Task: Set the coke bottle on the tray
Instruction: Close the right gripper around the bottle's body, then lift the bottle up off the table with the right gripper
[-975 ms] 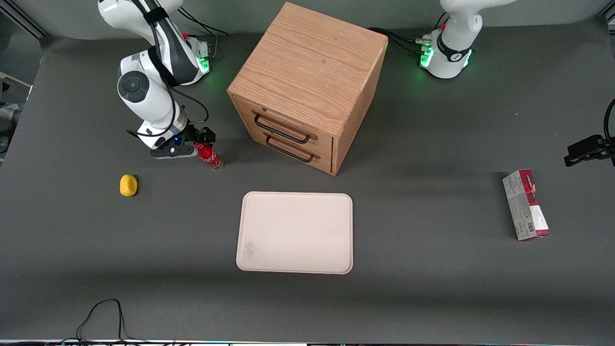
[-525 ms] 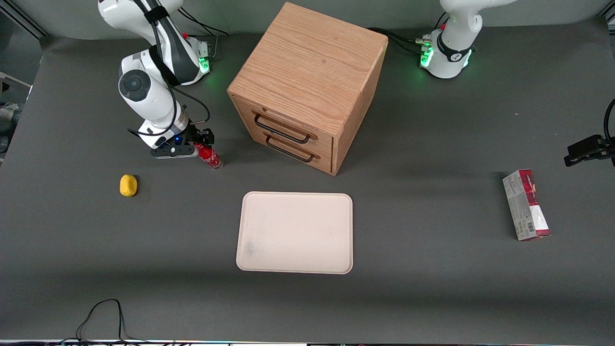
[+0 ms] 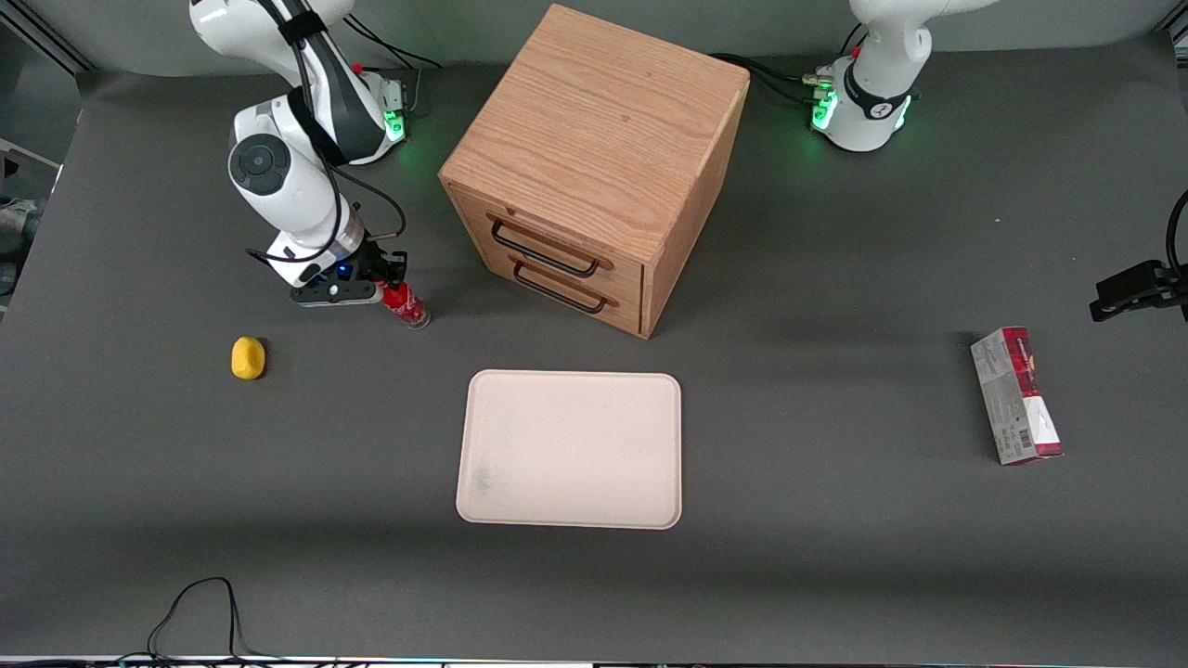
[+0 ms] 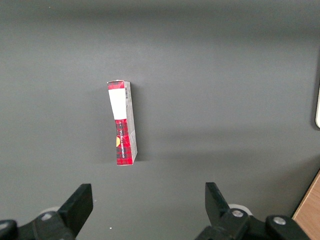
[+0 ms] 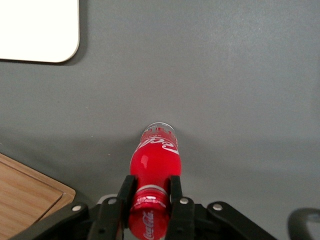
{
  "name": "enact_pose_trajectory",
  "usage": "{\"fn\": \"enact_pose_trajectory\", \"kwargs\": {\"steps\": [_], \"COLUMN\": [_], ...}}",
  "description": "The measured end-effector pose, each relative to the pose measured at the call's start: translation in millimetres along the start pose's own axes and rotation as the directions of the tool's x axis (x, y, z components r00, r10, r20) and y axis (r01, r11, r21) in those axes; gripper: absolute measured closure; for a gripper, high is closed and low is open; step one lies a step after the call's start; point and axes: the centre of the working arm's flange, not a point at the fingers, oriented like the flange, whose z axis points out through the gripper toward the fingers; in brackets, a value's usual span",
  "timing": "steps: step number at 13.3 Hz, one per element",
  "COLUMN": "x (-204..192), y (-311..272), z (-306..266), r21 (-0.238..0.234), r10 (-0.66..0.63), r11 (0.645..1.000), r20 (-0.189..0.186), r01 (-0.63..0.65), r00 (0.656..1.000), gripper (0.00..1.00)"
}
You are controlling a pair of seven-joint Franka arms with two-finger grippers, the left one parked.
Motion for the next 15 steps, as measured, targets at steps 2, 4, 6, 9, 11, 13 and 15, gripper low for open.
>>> {"fn": "enact_pose_trajectory", "kwargs": {"steps": [2,4,6,9,11,13,15], "x": [9.3,21.6,28.6,25.1,20.0,20.6,35.6], "y": [-3.5,-8.2,-10.2,-7.1,-3.4,-3.1,-8.6], "z": [-25.1,-77.4,-145.6,-242.5,-281.7,-302.6,-311.3], "r21": [-0.007,-0.012,-0.014,-0.014,-0.014,-0.008,-0.004], "r10": [0.0,-0.001,-0.002,0.0,0.003,0.005,0.006], "r11": [1.0,1.0,1.0,1.0,1.0,1.0,1.0], "r20": [0.025,0.048,0.061,0.068,0.07,0.051,0.028], "r01": [0.001,0.002,0.003,0.001,-0.002,-0.004,-0.006], "r00": [1.0,0.999,0.998,0.998,0.998,0.999,1.0], "gripper": [0.68,0.68,0.68,0.68,0.68,0.68,0.68]}}
